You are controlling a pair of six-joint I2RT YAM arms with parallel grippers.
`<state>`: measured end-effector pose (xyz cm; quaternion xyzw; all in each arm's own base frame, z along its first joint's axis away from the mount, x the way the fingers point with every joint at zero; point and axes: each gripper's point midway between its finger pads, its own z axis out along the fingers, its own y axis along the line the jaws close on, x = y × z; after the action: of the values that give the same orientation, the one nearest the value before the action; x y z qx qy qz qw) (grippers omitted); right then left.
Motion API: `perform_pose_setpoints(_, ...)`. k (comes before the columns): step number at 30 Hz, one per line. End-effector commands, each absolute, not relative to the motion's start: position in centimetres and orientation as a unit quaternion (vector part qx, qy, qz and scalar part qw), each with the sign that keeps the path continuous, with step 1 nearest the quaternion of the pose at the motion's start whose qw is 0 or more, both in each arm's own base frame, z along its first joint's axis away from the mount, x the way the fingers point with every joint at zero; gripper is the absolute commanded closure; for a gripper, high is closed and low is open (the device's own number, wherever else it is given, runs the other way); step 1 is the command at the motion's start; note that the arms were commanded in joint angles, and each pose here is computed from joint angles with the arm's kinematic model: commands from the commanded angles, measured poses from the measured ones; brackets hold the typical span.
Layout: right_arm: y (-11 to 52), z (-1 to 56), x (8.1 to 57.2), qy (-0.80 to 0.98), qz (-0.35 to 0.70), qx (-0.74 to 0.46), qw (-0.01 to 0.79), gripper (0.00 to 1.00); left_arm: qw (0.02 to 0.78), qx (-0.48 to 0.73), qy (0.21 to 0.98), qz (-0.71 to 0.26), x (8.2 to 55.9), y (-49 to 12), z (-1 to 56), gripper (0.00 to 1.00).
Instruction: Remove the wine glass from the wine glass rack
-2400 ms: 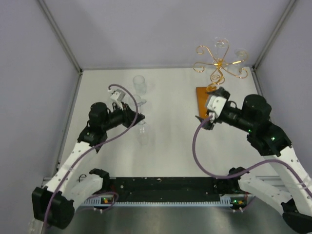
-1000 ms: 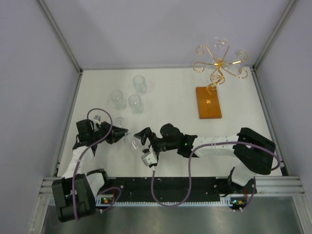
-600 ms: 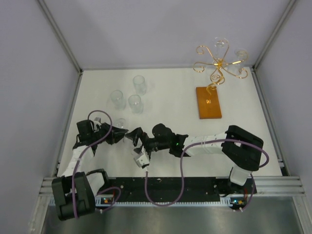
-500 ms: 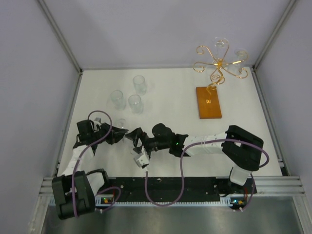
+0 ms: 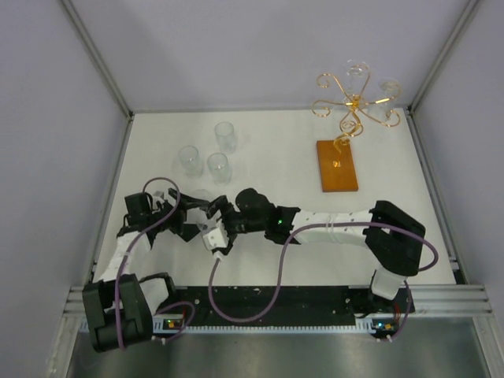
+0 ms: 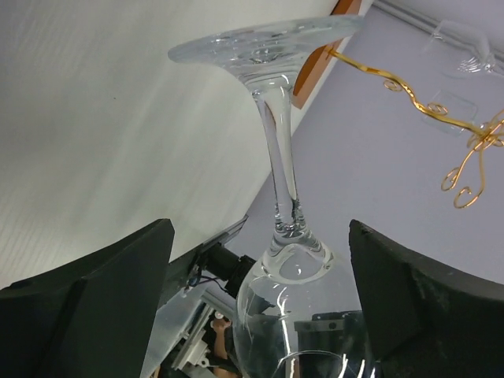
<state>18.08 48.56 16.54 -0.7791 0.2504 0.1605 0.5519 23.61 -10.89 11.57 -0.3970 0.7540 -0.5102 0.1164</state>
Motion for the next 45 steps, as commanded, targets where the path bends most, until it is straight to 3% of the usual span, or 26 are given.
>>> perform_pose_setpoints(1, 48.7, 23.8, 20.2, 0.332, 0.184, -0.711, 0.592, 0.54, 0.165, -0.37, 0.76, -0.509, 24.8, -10.0, 14.2, 0.02)
perform_pose_setpoints(10, 42.7, 25.9, 24.4, 0.535, 0.248, -0.625, 0.511, 0.57, 0.246, -0.379, 0.754, -0.476, 25.5, -6.4, 16.8, 0.02)
perform_pose_setpoints(24, 39.2, 26.9, 41.6, 0.695, 0.252, -0.434, 0.515, 0.58, 0.257, -0.384, 0.77, -0.439, 27.8, -3.7, 15.8, 0.03)
perform_pose_setpoints(37, 42.6, 23.2, 46.9, 0.734, 0.298, -0.373, 0.483, 0.56, 0.271, -0.417, 0.758, -0.422, 29.1, -0.6, 15.3, 0.03)
perform_pose_setpoints(45, 42.5, 21.1, 49.4, 0.761, 0.311, -0.322, 0.469, 0.45, 0.273, -0.432, 0.755, -0.411, 29.2, 0.8, 15.1, 0.03)
